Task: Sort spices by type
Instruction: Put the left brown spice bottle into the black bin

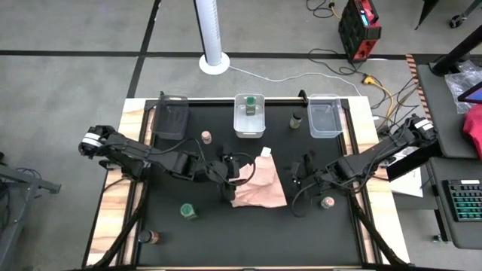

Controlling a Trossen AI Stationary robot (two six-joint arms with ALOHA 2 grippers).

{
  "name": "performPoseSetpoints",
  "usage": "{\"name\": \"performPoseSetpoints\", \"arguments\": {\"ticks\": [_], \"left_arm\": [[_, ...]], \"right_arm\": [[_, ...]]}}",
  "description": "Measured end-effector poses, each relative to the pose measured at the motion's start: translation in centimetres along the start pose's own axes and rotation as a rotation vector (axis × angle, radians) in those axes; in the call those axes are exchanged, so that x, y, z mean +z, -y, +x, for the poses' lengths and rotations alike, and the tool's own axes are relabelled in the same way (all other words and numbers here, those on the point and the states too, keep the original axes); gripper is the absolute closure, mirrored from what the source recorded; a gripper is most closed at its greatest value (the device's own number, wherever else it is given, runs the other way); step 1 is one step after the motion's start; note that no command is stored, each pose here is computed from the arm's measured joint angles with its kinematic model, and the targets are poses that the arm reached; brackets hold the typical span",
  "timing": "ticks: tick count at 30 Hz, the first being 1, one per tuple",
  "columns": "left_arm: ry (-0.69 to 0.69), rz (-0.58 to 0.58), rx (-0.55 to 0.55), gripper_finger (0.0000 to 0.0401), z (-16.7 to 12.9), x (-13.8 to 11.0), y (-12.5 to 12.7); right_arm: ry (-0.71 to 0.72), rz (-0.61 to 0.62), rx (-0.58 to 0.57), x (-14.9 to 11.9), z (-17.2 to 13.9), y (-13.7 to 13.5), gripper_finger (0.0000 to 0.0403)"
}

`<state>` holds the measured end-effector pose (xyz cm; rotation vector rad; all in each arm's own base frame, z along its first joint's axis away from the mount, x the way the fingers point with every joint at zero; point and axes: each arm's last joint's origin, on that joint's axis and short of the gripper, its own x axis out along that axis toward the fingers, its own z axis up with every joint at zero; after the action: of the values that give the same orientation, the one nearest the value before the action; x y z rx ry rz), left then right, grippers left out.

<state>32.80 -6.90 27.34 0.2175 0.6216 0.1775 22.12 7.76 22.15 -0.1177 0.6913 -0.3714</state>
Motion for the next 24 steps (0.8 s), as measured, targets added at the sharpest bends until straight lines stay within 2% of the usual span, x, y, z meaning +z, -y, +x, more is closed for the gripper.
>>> {"name": "performPoseSetpoints", "arguments": {"ticks": [14, 20, 24], "left_arm": [[-0.043, -0.009, -0.011, 0.0132, -0.4, -0.4, 0.3], [-0.215, -0.112, 0.008, 0.0132, -1.8, -0.5, -0.2], [-0.338, -0.125, 0.038, 0.0132, -3.0, -0.4, -0.8]], "right_arm": [[-0.02, 0.019, -0.004, -0.2, 0.0, 0.1, 0.039], [-0.019, 0.02, -0.004, -0.2, 0.0, 0.1, 0.039], [-0.018, 0.019, -0.004, -0.2, 0.0, 0.1, 0.039]]}}
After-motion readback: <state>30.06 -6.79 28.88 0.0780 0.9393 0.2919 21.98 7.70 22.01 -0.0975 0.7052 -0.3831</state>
